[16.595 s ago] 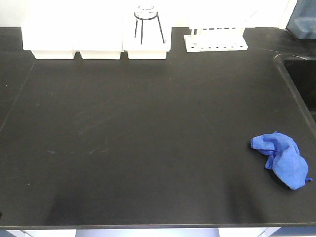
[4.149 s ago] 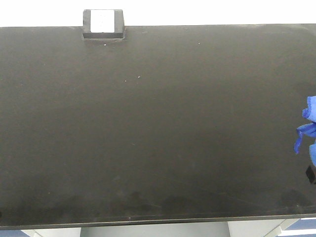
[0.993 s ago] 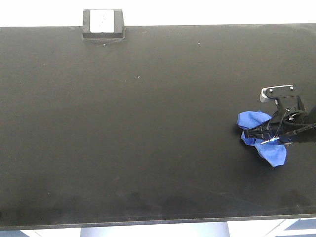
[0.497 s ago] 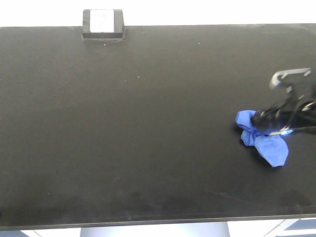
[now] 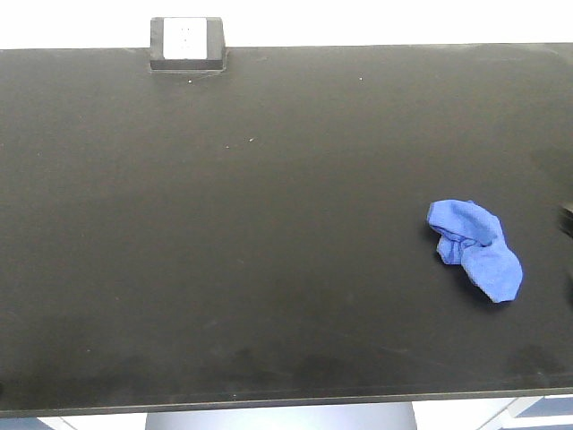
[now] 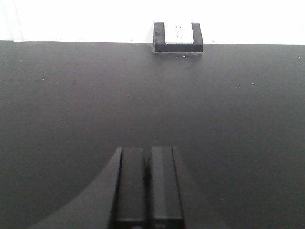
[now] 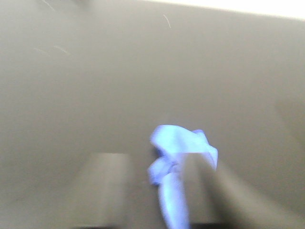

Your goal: Wipe right workspace with blue cloth

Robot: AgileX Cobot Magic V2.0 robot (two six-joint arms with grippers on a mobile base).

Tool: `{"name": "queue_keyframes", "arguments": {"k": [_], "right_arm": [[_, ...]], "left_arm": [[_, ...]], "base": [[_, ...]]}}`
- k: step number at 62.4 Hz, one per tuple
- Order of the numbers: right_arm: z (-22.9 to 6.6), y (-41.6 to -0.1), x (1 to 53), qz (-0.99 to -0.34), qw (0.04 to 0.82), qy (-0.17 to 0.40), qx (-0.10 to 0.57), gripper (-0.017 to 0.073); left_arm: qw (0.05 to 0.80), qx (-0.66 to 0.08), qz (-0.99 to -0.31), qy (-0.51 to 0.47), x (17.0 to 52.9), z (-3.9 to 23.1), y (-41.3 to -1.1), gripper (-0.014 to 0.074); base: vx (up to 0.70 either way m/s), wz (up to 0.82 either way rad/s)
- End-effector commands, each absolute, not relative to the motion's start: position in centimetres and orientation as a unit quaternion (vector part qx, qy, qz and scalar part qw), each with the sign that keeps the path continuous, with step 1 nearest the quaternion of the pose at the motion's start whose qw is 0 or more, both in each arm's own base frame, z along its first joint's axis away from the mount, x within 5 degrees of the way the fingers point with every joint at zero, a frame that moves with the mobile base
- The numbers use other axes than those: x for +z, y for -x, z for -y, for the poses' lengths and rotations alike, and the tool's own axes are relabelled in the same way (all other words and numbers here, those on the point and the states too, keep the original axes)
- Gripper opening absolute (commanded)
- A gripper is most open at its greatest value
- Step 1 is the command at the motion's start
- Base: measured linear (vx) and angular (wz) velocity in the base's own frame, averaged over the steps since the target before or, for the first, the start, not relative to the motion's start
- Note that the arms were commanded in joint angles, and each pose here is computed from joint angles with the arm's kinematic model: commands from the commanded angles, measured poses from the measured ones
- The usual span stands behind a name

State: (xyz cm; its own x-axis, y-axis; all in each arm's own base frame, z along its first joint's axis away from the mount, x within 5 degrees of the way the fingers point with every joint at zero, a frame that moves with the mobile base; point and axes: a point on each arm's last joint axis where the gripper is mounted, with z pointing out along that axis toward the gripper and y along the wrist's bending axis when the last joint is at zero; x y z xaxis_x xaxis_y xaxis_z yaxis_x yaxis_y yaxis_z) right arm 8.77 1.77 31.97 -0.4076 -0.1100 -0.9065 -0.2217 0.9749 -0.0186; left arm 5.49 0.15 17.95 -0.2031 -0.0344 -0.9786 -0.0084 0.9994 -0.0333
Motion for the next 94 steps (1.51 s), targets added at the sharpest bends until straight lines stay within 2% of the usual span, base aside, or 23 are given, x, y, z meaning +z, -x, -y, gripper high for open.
{"name": "queue_keyframes", "arguments": {"k": [1,16,65,71,79,88,94], "right_arm": [[-1.6,-6.8,32.4,-0.789,0.607,0.086,0.046,-0.0014],[-0.7,-6.8,30.0,-0.716,0.697,0.045,0.011,-0.0008],[-0.7,-6.9,29.4,-0.719,0.694,0.045,0.008,-0.0008],[-0.5,-6.9,29.4,-0.718,0.693,0.067,-0.024,-0.0008],[-0.1,-5.9,29.6,-0.696,0.699,0.12,-0.112,-0.0008],[-0.1,-4.8,29.3,-0.662,0.735,0.104,-0.103,-0.0008],[-0.1,-4.6,26.8,-0.631,0.764,0.086,-0.098,-0.0008]], "left_arm": [[0.655,-0.02,-0.755,0.01,17.7,0.0,-5.6,-0.0006],[0.655,-0.02,-0.755,0.01,17.7,0.0,-5.6,-0.0006],[0.655,-0.02,-0.755,0.01,17.7,0.0,-5.6,-0.0006],[0.655,-0.02,-0.755,0.01,17.7,0.0,-5.6,-0.0006],[0.655,-0.02,-0.755,0.01,17.7,0.0,-5.6,-0.0006],[0.655,-0.02,-0.755,0.01,17.7,0.0,-5.6,-0.0006],[0.655,-0.02,-0.755,0.01,17.7,0.0,-5.6,-0.0006]], "base": [[0.0,0.0],[0.0,0.0],[0.0,0.0],[0.0,0.0],[0.0,0.0],[0.0,0.0],[0.0,0.0]]}}
